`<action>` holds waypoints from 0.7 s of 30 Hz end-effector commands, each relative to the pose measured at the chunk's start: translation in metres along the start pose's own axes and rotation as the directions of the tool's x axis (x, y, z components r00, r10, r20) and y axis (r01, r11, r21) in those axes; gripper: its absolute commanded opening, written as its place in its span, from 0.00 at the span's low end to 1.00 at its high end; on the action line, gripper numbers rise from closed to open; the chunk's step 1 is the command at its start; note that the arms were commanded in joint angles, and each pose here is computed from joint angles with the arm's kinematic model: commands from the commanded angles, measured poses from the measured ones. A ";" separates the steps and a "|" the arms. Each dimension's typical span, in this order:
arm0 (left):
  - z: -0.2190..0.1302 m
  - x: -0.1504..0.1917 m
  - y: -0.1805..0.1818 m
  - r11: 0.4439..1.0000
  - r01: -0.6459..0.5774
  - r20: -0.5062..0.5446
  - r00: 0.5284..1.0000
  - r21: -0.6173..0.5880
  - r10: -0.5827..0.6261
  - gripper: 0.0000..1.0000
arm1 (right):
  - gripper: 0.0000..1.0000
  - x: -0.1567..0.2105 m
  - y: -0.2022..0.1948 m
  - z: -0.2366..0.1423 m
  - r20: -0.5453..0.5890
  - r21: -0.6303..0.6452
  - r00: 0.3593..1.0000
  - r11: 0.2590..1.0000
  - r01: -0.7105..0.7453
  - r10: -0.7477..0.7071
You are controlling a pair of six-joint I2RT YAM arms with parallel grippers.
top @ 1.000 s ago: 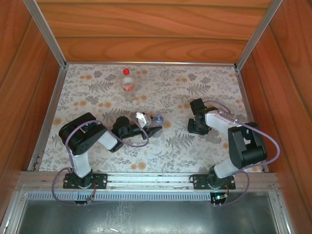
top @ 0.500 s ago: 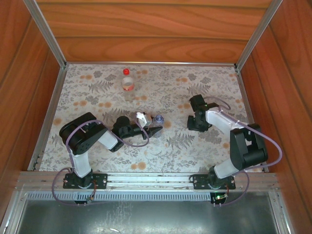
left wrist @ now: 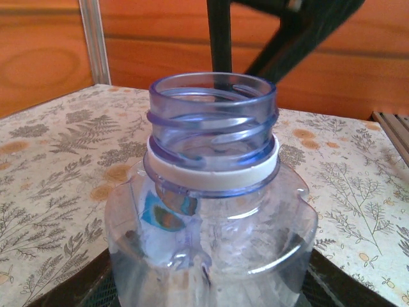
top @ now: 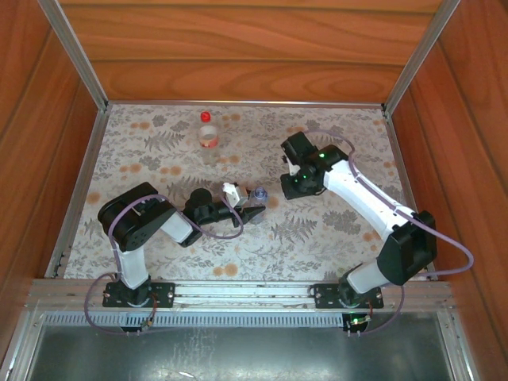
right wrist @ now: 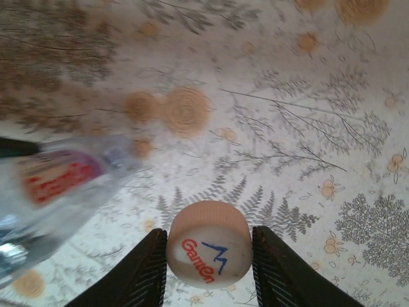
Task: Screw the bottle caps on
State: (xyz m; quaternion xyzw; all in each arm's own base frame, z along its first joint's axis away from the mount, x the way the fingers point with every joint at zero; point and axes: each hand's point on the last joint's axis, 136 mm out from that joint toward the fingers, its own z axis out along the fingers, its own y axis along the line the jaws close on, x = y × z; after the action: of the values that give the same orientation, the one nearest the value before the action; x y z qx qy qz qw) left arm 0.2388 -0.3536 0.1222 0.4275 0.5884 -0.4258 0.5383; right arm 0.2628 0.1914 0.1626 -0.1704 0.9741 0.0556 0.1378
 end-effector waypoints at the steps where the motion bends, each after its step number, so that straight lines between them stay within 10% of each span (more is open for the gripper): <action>1: 0.002 0.002 -0.009 0.999 -0.003 -0.002 1.000 0.037 0.003 0.53 | 0.41 0.010 0.014 -0.017 -0.066 -0.012 0.994 0.996 0.087 -0.088; 21: 0.007 0.003 -0.009 0.999 -0.014 0.000 1.000 0.050 0.014 0.53 | 0.41 -0.009 0.082 -0.034 -0.063 -0.084 0.953 0.953 0.290 -0.296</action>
State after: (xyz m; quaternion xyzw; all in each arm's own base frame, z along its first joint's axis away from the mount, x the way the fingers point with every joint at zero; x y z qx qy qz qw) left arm 0.2388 -0.3556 0.1223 0.4309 0.5835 -0.4275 0.5395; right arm 0.2393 0.2630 0.2075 -0.3047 0.9423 0.0673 0.1211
